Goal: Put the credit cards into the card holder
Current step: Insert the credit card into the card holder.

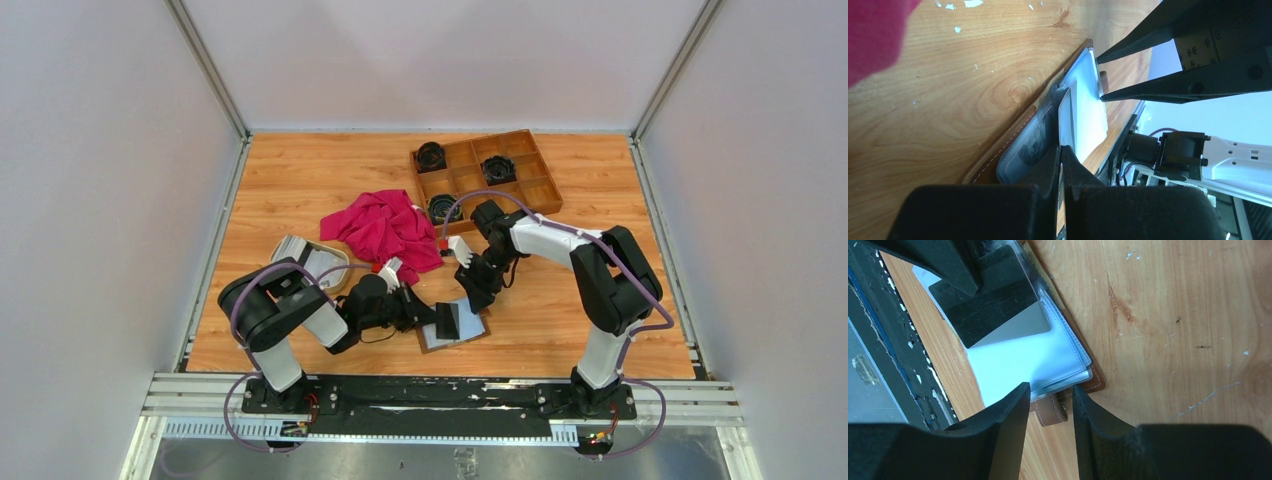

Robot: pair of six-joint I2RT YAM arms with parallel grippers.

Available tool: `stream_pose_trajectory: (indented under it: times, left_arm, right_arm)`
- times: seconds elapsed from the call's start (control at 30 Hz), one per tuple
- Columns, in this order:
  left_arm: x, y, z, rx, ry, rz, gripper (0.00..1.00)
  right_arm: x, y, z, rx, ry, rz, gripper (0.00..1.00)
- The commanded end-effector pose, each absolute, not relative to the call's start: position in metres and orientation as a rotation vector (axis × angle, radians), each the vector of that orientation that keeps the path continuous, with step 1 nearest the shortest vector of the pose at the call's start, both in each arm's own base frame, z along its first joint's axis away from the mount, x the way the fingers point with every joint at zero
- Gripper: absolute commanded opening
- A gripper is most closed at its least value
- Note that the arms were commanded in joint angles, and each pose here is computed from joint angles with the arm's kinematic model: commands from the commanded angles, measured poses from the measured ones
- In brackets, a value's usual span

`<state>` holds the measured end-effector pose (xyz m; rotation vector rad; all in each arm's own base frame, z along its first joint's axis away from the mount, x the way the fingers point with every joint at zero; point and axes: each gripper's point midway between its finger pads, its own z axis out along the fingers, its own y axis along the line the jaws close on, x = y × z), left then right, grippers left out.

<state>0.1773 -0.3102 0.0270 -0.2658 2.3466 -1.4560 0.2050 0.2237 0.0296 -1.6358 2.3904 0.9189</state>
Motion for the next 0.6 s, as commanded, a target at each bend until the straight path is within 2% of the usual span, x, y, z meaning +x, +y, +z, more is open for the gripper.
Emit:
stream_pose_trajectory:
  times: [0.0,0.57]
  left_arm:
    - [0.183,-0.293,0.004,-0.334,2.375,-1.316,0.00]
    - [0.177,-0.301,0.007,-0.366,2.334,-1.305,0.00]
  right_arm:
    - [0.195,0.223,0.024,-1.671,2.437,0.921,0.41]
    - [0.193,0.225,0.023,-1.678,2.441,0.922,0.41]
